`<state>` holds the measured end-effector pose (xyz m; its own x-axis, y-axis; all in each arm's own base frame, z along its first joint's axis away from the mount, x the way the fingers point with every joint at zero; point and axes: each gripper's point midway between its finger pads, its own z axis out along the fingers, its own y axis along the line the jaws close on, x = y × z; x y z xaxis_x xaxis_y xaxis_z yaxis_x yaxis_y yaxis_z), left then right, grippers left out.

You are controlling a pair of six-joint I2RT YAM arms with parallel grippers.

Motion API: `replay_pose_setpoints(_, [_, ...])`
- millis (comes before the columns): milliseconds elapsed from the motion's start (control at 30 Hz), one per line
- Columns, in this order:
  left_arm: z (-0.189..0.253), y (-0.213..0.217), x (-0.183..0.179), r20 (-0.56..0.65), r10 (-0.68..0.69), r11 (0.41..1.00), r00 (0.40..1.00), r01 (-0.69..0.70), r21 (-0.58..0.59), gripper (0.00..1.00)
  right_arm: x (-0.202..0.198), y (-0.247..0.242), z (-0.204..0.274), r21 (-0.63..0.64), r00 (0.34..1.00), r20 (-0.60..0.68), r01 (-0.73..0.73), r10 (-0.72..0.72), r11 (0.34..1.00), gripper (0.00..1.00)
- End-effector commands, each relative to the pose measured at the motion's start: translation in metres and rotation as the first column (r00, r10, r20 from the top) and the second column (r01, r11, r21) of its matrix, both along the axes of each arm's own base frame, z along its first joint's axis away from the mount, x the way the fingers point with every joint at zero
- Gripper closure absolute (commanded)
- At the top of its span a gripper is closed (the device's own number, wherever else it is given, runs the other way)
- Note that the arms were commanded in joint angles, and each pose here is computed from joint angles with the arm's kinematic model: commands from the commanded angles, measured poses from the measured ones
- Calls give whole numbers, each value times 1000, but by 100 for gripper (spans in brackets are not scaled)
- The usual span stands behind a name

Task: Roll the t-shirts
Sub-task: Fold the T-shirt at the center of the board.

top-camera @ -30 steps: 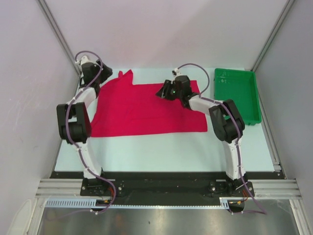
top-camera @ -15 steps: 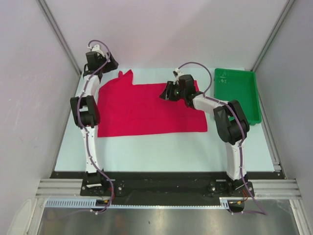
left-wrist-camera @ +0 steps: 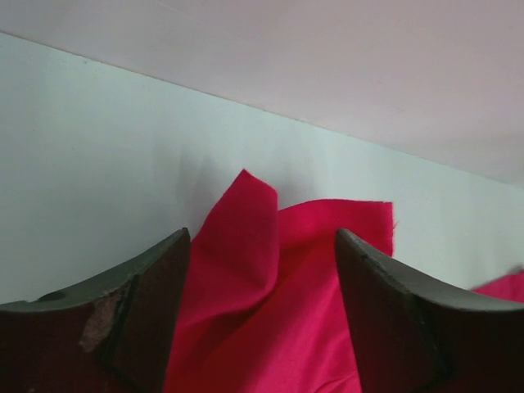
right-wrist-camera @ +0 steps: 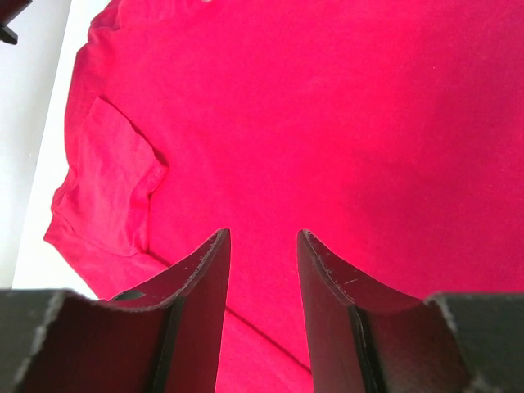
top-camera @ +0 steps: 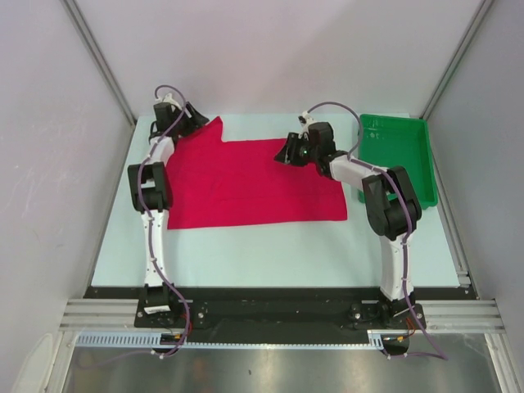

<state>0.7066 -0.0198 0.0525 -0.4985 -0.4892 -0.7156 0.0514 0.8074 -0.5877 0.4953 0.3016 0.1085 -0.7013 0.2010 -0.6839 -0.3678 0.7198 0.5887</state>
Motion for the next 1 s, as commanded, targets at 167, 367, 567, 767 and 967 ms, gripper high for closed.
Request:
replay_pose_setpoints(167, [37,-1,18,64,117,987,991,-109,-119,44,14,-22,0,19,999,0,35,-35,999,57])
replay_pose_setpoints(367, [43,-1,21,97,115,989,989,-105,-101,52,50,-69,8,-19,980,6,199,-199,980,55])
replay_pose_setpoints(567, [41,-6,20,81,87,993,993,-80,-86,46,82,-118,-18,-162,930,-42,354,-365,921,52])
replay_pose_setpoints(767, [33,7,15,11,157,987,988,-157,-32,25,97,-140,-25,-257,897,5,429,-443,866,43])
replay_pose_setpoints(967, [12,-1,12,-60,166,979,984,-171,-109,27,112,-163,-38,-365,860,33,485,-509,795,39])
